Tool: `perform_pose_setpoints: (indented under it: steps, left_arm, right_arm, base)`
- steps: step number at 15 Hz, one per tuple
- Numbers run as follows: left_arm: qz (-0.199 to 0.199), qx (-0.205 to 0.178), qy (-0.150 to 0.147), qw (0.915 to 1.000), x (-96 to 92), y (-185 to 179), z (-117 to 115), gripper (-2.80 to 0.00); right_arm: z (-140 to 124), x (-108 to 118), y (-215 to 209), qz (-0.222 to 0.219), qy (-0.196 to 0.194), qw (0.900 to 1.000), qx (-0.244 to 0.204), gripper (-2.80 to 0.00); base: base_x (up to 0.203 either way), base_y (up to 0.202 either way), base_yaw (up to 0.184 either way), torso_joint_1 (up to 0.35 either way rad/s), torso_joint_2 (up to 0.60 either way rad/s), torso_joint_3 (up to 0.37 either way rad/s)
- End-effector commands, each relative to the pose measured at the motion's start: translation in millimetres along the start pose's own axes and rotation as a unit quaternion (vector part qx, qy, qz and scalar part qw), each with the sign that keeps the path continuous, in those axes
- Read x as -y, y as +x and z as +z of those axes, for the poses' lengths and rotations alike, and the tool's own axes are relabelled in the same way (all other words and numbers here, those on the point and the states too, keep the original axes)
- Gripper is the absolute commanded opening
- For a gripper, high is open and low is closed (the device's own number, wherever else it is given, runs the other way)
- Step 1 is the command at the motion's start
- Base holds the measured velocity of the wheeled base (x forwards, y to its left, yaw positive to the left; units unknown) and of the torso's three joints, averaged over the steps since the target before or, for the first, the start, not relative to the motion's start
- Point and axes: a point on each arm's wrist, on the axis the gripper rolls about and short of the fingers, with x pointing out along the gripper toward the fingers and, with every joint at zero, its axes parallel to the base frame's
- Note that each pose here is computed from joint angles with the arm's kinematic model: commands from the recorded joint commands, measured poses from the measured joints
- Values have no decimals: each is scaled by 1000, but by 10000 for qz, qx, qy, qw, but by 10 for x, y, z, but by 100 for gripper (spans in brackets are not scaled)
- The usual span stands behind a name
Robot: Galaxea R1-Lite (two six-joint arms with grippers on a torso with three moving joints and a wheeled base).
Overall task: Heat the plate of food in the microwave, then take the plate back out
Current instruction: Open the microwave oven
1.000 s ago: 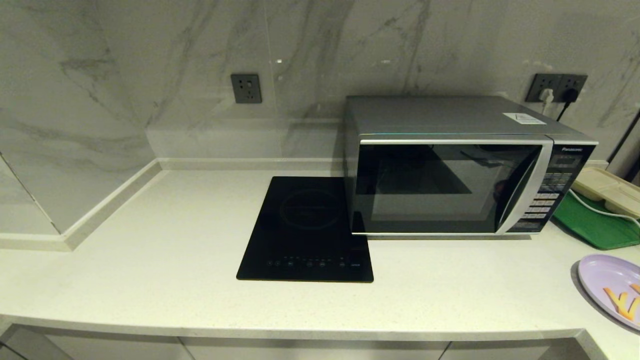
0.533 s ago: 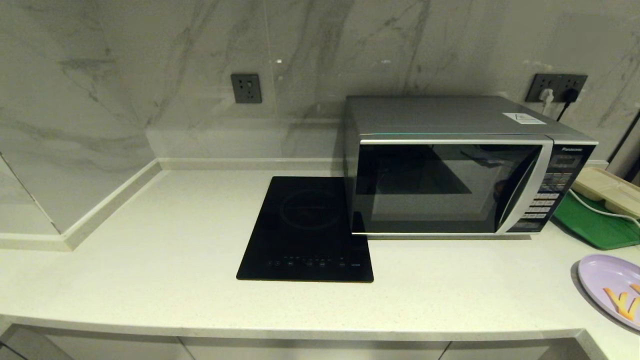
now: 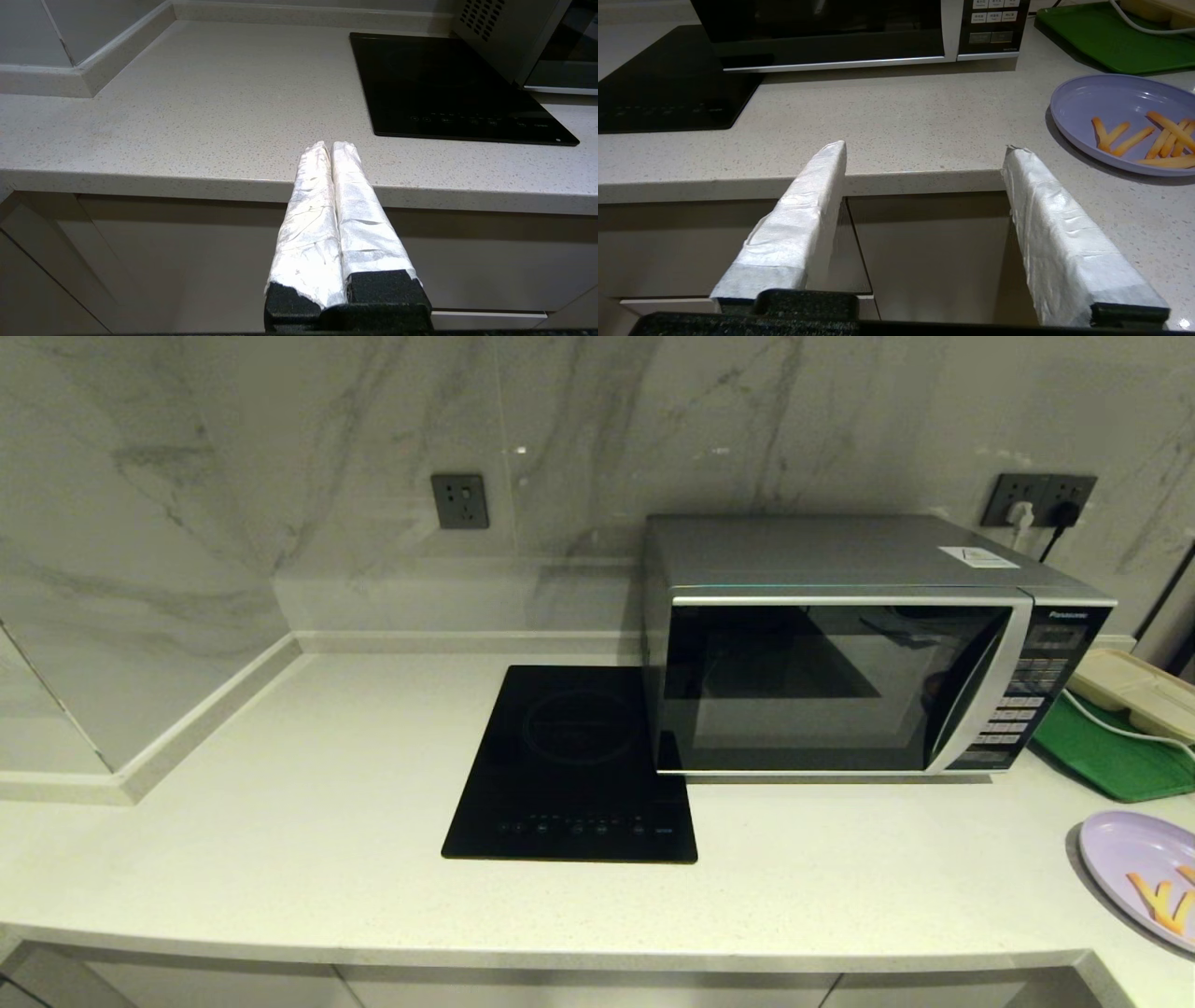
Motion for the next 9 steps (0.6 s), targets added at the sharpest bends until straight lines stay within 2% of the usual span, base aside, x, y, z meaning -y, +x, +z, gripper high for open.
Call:
perform_pose_setpoints:
  steps: [1,3,5,7,9]
  left_arm:
    - [3,1,-1,10000,0,0,0,-280]
    - [3,1,-1,10000,0,0,0,-280]
    - [3,1,-1,10000,0,0,0,-280]
    - [3,1,-1,10000,0,0,0,-280]
    - [3,1,-1,10000,0,0,0,-280]
  right_arm:
    - [35,-2,-6,-23,-7,10000,-42,0]
    - [312,-20,-82,-170,77,9998,-21,0]
    - [609,-48,2,-373,362,9970,-566,0]
    - [972,-89,193,-559,515,9928,-922,0]
    - [1374,-131,497,-887,360,9888,-1145,0]
  base:
    - [0,0,0,0,0,0]
    - [0,0,0,0,0,0]
    - [0,0,0,0,0,0]
    - [0,0,0,0,0,0]
    - [0,0,0,0,0,0]
